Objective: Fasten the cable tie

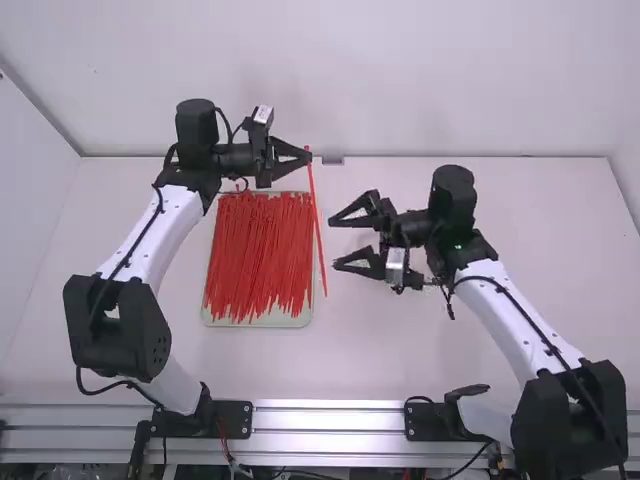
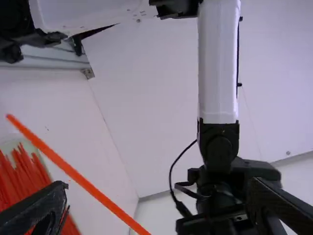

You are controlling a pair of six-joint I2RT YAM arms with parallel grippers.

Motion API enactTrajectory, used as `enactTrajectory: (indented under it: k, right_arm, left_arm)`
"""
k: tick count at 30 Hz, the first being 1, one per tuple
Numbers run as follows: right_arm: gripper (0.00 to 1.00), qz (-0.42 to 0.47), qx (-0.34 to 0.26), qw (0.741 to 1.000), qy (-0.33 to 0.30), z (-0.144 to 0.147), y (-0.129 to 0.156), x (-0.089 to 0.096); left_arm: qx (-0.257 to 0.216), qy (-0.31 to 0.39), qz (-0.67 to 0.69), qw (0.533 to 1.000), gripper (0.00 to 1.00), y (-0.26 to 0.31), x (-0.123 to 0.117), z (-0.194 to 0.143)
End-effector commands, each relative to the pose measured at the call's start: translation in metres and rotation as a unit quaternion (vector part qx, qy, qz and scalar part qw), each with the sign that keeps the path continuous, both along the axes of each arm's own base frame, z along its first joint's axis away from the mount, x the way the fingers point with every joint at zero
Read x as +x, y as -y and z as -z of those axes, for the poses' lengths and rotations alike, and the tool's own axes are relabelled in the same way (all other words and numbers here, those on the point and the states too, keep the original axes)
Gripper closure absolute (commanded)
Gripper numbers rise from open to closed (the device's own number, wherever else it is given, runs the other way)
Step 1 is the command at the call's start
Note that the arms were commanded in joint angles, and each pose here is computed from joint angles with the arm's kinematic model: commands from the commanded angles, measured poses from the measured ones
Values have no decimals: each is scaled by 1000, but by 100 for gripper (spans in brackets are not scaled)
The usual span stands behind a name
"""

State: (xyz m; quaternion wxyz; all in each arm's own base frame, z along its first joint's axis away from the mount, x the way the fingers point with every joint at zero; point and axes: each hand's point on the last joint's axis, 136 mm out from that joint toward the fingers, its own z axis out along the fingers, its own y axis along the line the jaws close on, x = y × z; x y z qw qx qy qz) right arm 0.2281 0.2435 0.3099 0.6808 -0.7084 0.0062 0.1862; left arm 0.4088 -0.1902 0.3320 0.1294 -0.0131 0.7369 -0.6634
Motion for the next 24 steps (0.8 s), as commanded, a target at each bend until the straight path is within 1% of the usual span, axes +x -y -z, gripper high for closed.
enactTrajectory:
  k: [1, 6, 10, 14, 17, 20, 21, 22, 23, 24]
  right_arm:
    - [2, -10, 23, 997, 75, -8, 1, -1]
    - [2, -17, 39, 991, 129, -8, -2, -4]
    - [2, -34, 51, 985, 161, -8, -10, -13]
    - [1, -51, 58, 981, 175, -8, -17, -22]
    - [11, -55, 59, 981, 175, -8, -20, -24]
    - [38, -58, 59, 981, 175, -8, -21, -26]
    - [44, -58, 59, 981, 174, -8, -21, -26]
    - [53, -58, 59, 981, 175, -8, -21, -26]
    - [59, -58, 59, 981, 175, -8, -21, -26]
    - [69, -59, 59, 981, 174, -8, -21, -26]
  left_arm:
    - [-8, -6, 5, 1000, 98, -1, -3, -12]
    - [-23, -58, 19, 998, 98, 1, -9, -14]
    - [-25, -69, 19, 997, 98, 1, -9, -14]
    - [-25, -65, 19, 997, 98, 1, -9, -15]
    - [-25, -63, 19, 997, 98, 1, -9, -15]
    - [-25, -63, 19, 998, 98, 1, -9, -15]
    - [-25, -63, 19, 997, 98, 1, -9, -15]
    - [-25, -63, 19, 997, 98, 1, -9, -15]
    - [-25, -63, 19, 997, 98, 1, -9, -15]
    - [-25, -63, 19, 998, 98, 1, -9, -15]
